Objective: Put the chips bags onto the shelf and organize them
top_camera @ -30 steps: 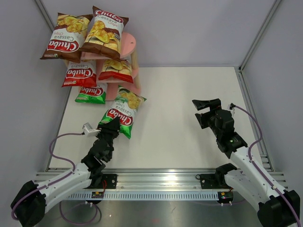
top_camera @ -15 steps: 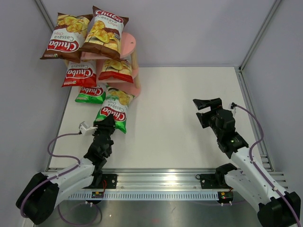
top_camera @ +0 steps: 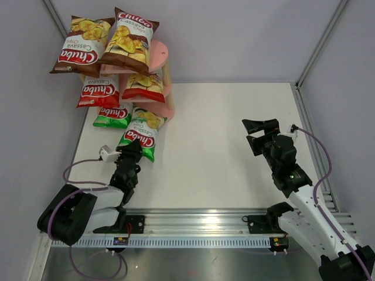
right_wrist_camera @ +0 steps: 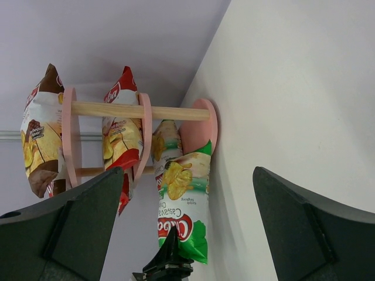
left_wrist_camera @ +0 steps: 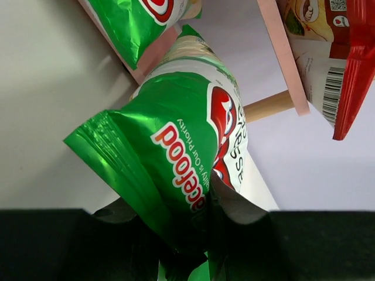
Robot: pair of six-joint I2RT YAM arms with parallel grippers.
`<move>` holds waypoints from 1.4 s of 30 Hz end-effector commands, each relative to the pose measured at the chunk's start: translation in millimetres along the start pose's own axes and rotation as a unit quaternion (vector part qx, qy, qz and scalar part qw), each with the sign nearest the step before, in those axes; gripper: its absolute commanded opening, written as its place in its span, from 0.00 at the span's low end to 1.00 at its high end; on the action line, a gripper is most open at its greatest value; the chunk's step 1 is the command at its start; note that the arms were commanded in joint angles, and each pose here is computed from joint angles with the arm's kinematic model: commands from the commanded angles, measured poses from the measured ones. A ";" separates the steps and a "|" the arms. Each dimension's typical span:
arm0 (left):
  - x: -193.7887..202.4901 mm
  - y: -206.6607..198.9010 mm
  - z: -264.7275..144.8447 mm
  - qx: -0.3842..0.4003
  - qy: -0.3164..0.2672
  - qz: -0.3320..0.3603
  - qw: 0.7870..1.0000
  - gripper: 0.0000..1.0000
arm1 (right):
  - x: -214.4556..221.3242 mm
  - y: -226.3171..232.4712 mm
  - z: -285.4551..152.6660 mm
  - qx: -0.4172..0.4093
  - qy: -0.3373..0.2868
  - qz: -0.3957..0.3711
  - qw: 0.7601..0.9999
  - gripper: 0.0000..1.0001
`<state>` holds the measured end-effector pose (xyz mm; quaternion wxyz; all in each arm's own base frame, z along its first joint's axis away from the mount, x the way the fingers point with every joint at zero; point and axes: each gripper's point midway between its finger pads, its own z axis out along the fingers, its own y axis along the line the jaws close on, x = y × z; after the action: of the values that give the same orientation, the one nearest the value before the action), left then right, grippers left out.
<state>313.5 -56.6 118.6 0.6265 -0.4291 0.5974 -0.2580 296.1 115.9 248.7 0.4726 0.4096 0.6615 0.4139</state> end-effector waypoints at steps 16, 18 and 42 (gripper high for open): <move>-22.8 -81.1 42.9 0.082 -0.050 -0.049 0.994 0.15 | -24.5 33.8 -9.4 -0.036 -0.042 -0.017 0.998 0.99; -22.2 -78.5 48.9 0.076 -0.052 -0.046 0.995 0.16 | -23.8 34.4 -9.6 -0.037 -0.040 -0.017 0.998 0.99; 16.8 -86.5 124.2 0.071 -0.038 -0.012 0.997 0.23 | -10.5 51.2 -2.1 -0.082 0.001 -0.016 0.997 0.99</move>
<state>439.5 -81.8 139.0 0.6439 -0.4110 0.5911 -0.2590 302.3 116.4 275.5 0.4953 0.3836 0.6507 0.4292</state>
